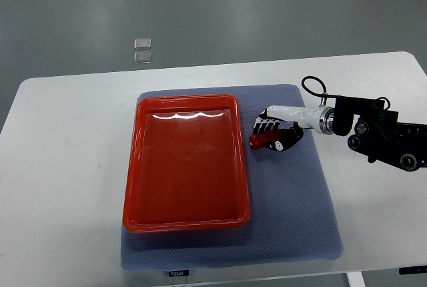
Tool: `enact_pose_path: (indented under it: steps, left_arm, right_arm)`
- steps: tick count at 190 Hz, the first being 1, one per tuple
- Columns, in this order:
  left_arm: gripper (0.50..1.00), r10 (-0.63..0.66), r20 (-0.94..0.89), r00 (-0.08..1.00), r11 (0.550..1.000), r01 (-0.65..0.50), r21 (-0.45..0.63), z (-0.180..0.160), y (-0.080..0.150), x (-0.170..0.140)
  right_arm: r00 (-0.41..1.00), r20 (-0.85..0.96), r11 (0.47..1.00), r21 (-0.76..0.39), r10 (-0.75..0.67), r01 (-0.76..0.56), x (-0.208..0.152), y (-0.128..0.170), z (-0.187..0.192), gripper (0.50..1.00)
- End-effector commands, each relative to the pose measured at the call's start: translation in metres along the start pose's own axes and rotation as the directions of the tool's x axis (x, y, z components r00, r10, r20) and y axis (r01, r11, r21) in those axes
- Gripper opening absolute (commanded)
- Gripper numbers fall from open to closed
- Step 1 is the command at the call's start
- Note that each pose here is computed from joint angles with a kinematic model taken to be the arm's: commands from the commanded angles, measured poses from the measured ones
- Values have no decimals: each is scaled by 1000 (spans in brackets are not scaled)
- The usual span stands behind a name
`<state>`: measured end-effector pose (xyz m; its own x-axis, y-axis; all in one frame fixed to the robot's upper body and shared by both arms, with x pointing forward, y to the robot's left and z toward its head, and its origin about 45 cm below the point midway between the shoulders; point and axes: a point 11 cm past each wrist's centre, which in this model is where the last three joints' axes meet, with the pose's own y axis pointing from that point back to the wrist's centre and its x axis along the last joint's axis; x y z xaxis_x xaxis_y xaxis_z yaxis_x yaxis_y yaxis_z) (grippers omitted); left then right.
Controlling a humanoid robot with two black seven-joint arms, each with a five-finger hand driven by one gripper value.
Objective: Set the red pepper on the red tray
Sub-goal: 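Close the right hand's fingers around the red pepper, then lift the pepper with the right hand and carry it over the tray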
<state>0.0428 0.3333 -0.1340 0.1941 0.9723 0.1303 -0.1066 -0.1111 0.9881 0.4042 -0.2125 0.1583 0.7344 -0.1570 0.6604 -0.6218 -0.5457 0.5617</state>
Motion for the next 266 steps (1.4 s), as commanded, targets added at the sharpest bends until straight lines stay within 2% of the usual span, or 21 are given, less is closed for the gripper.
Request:
enact_pose_path:
  steps: [1, 19, 51, 77, 94, 96, 108, 109, 111, 144, 154, 155, 157, 173, 174, 176, 209, 224, 225, 235, 266]
  left_arm:
    - [1000, 0, 0, 1000, 1000, 0, 0, 0, 0, 0]
    - [1000, 0, 0, 1000, 1000, 0, 0, 0, 0, 0]
    - [1000, 0, 1, 1000, 1000, 0, 0, 0, 0, 0]
    - [1000, 0, 1, 1000, 1000, 0, 0, 0, 0, 0]
    - [1000, 0, 1, 1000, 1000, 0, 0, 0, 0, 0]
    - [1000, 0, 0, 1000, 1000, 0, 0, 0, 0, 0]
    - [1000, 0, 1, 1000, 1000, 0, 0, 0, 0, 0]
    - [1000, 0, 2, 1000, 1000, 0, -1, 1, 0, 0]
    - [1000, 0, 2, 1000, 1000, 0, -1, 1, 0, 0]
    - [1000, -6, 0, 1000, 1000, 6, -4, 2, 0, -1]
    - [1000, -6, 0, 1000, 1000, 6, -4, 2, 0, -1]
    - [1000, -9, 0, 1000, 1000, 9, -4, 2, 0, -2]
    - [1000, -9, 0, 1000, 1000, 9, -4, 2, 0, -2]
    - [1000, -10, 0, 1000, 1000, 10, -3, 2, 0, -3]
    - [1000, -10, 0, 1000, 1000, 10, -3, 2, 0, -3]
    - [1000, -9, 0, 1000, 1000, 9, -3, 2, 0, -3]
    - [1000, -9, -1, 1000, 1000, 9, -3, 2, 0, -2]
    - [1000, -9, -1, 1000, 1000, 9, -3, 2, 0, -2]
    - [1000, -9, -1, 1000, 1000, 9, -3, 2, 0, -2]
    - [1000, -7, -1, 1000, 1000, 7, -3, 2, 0, -2]
    - [1000, -6, -1, 1000, 1000, 6, -2, 2, 0, -1]
  right_arm:
    - [1000, -17, 1000, -12, -2, 2, 2, 3, 4, 500]
    - [999, -33, 1000, -23, 15, -16, 15, 8, 7, 500]
    - [990, -84, 992, -35, 114, -117, 78, 34, 4, 500]
    - [982, -127, 990, 12, 141, -141, 113, 49, -21, 500]
    - [981, -126, 989, 33, 146, -143, 118, 50, -31, 500]
    - [982, -121, 989, 64, 142, -135, 122, 50, -45, 500]
    - [982, -121, 988, 69, 143, -135, 123, 50, -48, 500]
    - [982, -126, 987, 93, 141, -130, 126, 48, -60, 500]
    - [982, -126, 987, 98, 142, -130, 127, 47, -62, 500]
    - [980, -178, 982, 181, 87, -55, 109, 14, -113, 500]
    - [980, -178, 982, 181, 87, -55, 109, 14, -113, 500]
    - [978, -199, 981, 193, 62, -23, 98, 1, -126, 500]
    - [978, -199, 980, 196, 60, -20, 97, -2, -128, 500]
    - [978, -202, 979, 201, 51, -9, 93, -9, -135, 500]
    - [978, -207, 976, 217, 38, 8, 85, -22, -149, 500]
    - [977, -209, 975, 221, 34, 14, 83, -25, -152, 500]
    - [971, -238, 964, 256, -11, 73, 52, -56, -188, 500]
    - [970, -242, 964, 254, -19, 83, 46, -61, -191, 500]
    - [969, -246, 962, 256, -28, 93, 36, -69, -196, 500]
    - [969, -246, 961, 258, -32, 97, 28, -75, -200, 500]
    - [976, -212, 972, 217, -40, 87, 15, -81, -175, 500]
